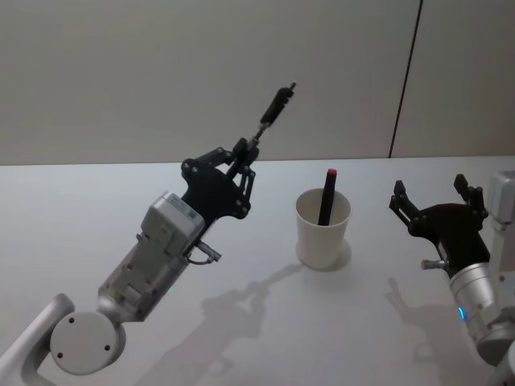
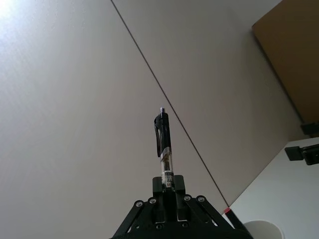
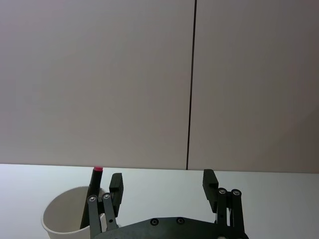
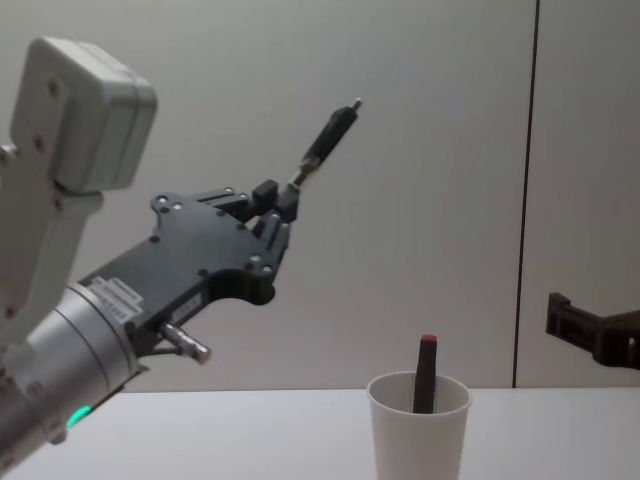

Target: Place the pen into the pen holder.

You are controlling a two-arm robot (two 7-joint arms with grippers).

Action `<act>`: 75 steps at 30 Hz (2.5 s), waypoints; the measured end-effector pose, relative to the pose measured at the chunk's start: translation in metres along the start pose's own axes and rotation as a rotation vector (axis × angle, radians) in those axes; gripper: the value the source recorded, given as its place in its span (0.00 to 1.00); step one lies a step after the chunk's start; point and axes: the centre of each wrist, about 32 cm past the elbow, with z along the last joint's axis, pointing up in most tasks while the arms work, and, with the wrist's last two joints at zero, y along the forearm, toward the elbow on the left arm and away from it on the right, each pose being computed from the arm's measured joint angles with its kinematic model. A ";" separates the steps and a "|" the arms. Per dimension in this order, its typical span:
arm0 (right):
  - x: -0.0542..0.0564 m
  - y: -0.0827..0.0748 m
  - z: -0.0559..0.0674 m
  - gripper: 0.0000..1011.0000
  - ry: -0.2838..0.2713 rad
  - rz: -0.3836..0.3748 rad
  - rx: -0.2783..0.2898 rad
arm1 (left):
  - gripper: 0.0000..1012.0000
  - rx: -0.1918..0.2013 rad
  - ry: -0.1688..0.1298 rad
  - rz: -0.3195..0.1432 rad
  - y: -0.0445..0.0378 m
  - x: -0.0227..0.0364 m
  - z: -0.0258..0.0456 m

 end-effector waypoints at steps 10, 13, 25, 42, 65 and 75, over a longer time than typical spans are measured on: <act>0.000 0.000 0.000 0.99 0.000 0.000 0.000 | 0.14 -0.051 -0.002 -0.044 -0.0073 -0.0066 -0.0103; 0.000 0.000 0.000 0.99 0.000 0.000 0.000 | 0.14 -0.060 -0.002 -0.052 -0.0087 -0.0079 -0.0122; 0.001 -0.001 0.000 0.99 -0.001 0.035 0.003 | 0.14 -0.079 -0.003 -0.071 -0.0118 -0.0110 -0.0162; 0.004 -0.003 0.006 0.99 0.037 0.233 0.028 | 0.14 -0.089 -0.004 -0.078 -0.0133 -0.0122 -0.0179; 0.015 0.012 0.029 0.99 0.257 0.535 0.053 | 0.14 -0.091 -0.004 -0.081 -0.0137 -0.0126 -0.0184; 0.022 0.019 0.042 0.99 0.336 0.601 0.080 | 0.14 -0.091 -0.004 -0.080 -0.0136 -0.0126 -0.0185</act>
